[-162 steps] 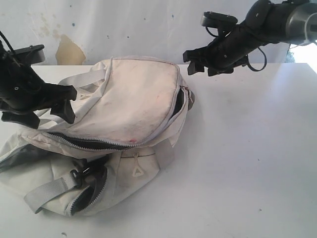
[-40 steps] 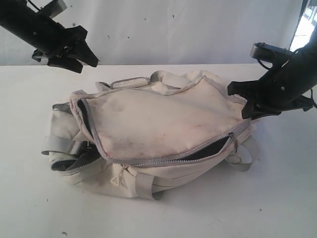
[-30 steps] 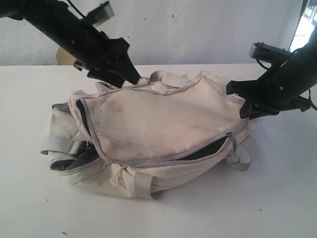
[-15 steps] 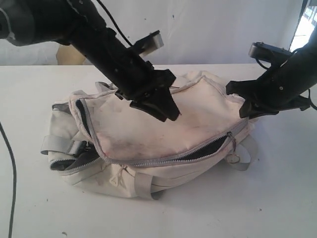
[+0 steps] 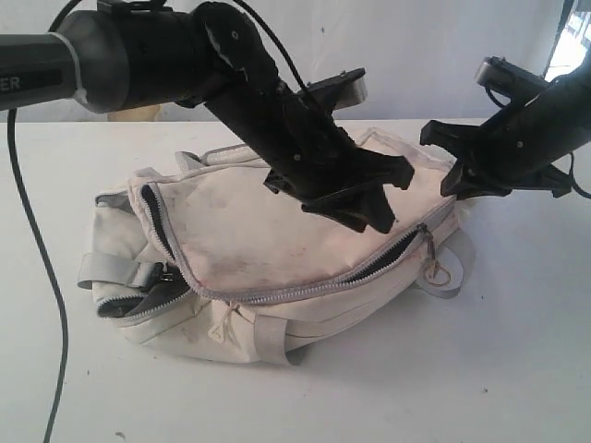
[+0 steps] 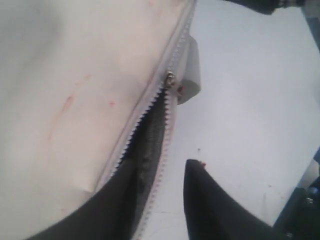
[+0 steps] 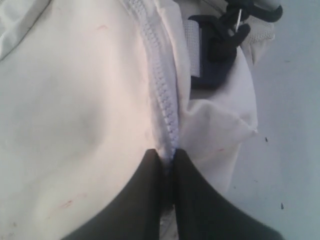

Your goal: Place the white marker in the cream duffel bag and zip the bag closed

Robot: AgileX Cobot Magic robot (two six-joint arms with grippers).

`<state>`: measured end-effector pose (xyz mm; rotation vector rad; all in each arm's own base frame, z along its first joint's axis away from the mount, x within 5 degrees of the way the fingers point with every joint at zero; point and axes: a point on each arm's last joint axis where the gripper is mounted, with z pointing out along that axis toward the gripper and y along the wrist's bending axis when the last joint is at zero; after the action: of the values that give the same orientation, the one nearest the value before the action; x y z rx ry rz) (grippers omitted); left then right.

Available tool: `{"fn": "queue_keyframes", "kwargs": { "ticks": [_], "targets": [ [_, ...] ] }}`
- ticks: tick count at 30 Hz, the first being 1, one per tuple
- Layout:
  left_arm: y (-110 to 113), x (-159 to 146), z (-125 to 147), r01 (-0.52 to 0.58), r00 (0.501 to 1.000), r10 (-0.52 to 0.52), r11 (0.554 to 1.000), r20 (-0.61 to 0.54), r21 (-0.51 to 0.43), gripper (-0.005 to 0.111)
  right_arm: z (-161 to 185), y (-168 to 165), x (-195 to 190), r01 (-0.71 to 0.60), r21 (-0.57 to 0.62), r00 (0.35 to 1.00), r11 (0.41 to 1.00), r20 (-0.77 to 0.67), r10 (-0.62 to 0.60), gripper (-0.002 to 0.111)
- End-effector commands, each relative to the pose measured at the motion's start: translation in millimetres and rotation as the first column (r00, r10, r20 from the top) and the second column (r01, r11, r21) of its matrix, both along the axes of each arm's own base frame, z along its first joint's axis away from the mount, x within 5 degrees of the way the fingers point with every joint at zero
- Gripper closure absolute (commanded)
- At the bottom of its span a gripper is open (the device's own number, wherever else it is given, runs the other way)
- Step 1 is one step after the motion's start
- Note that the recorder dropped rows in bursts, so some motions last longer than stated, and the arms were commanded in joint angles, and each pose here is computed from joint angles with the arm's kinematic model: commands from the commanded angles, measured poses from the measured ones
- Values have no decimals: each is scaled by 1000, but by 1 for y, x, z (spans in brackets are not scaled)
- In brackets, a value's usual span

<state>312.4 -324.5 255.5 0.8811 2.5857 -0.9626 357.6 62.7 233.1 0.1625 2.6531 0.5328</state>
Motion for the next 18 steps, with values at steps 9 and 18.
{"fn": "queue_keyframes", "kwargs": {
  "ticks": [9,18],
  "targets": [
    [-16,-15,14,25,998,-34,988,-56,-152,75,12,-2,8,26,34,999,999,41,-27,108],
    [-22,-16,12,33,999,-28,991,43,-127,75,13,-3,11,42,34,996,999,72,-45,108]
  ]
}}
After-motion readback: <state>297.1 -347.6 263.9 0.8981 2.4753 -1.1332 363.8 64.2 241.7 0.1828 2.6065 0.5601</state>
